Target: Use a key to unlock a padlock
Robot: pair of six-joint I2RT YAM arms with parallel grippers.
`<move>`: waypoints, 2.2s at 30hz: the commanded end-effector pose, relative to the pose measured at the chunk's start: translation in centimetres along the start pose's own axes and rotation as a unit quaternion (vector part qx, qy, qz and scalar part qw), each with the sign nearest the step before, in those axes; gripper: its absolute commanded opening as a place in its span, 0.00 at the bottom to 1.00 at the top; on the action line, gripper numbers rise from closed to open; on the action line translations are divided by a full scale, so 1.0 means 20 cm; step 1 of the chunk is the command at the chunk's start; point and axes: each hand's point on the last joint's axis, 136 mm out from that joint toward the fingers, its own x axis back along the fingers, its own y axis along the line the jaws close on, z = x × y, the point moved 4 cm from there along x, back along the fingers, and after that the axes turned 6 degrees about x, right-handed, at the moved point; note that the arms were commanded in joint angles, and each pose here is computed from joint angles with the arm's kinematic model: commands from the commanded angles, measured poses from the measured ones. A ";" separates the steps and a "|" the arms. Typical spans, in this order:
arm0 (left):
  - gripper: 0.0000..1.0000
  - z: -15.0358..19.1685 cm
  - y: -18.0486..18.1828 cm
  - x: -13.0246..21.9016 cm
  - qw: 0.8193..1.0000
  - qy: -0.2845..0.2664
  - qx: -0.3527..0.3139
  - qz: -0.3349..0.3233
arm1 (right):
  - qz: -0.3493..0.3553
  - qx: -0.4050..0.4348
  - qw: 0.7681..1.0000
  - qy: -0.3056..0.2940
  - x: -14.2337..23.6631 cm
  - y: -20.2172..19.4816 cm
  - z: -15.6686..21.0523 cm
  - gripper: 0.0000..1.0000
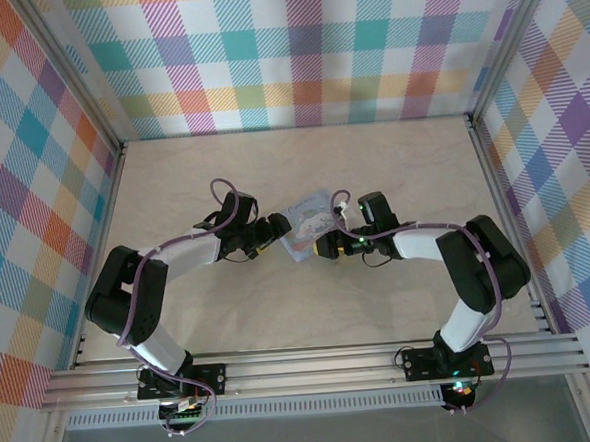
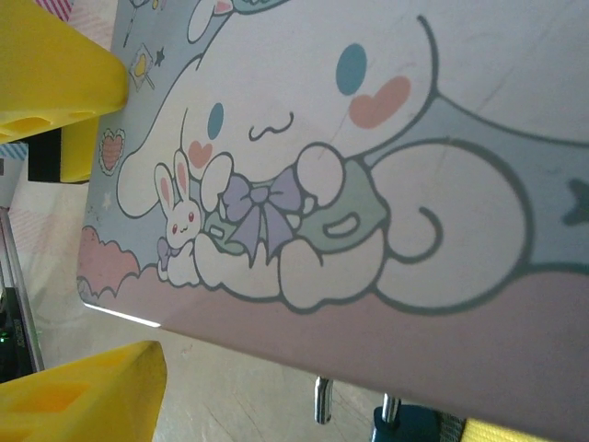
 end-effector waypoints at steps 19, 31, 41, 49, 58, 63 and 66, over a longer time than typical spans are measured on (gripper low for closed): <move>0.82 0.00 0.08 0.00 0.999 0.001 0.012 -0.035 | -0.044 0.010 0.999 0.000 -0.02 0.06 0.00 0.57; 0.82 0.00 0.08 0.00 0.999 0.002 0.011 -0.037 | -0.037 0.014 0.999 -0.005 0.01 0.07 0.02 0.49; 0.82 0.01 0.08 0.00 0.999 0.002 0.011 -0.038 | -0.032 0.014 0.999 -0.007 0.01 0.06 0.02 0.40; 0.82 0.01 0.09 0.00 0.999 0.002 0.011 -0.040 | -0.022 0.009 1.000 -0.001 0.01 0.05 0.04 0.31; 0.82 0.01 0.09 0.01 0.999 0.001 0.011 -0.039 | -0.018 0.005 1.000 0.003 0.01 0.04 0.05 0.21; 0.82 0.01 0.09 0.01 0.999 0.000 0.010 -0.040 | -0.013 0.005 1.000 0.002 0.01 0.03 0.04 0.13; 0.82 0.01 0.09 0.01 0.999 -0.002 0.009 -0.040 | -0.010 0.004 1.000 0.001 0.01 0.03 0.04 0.09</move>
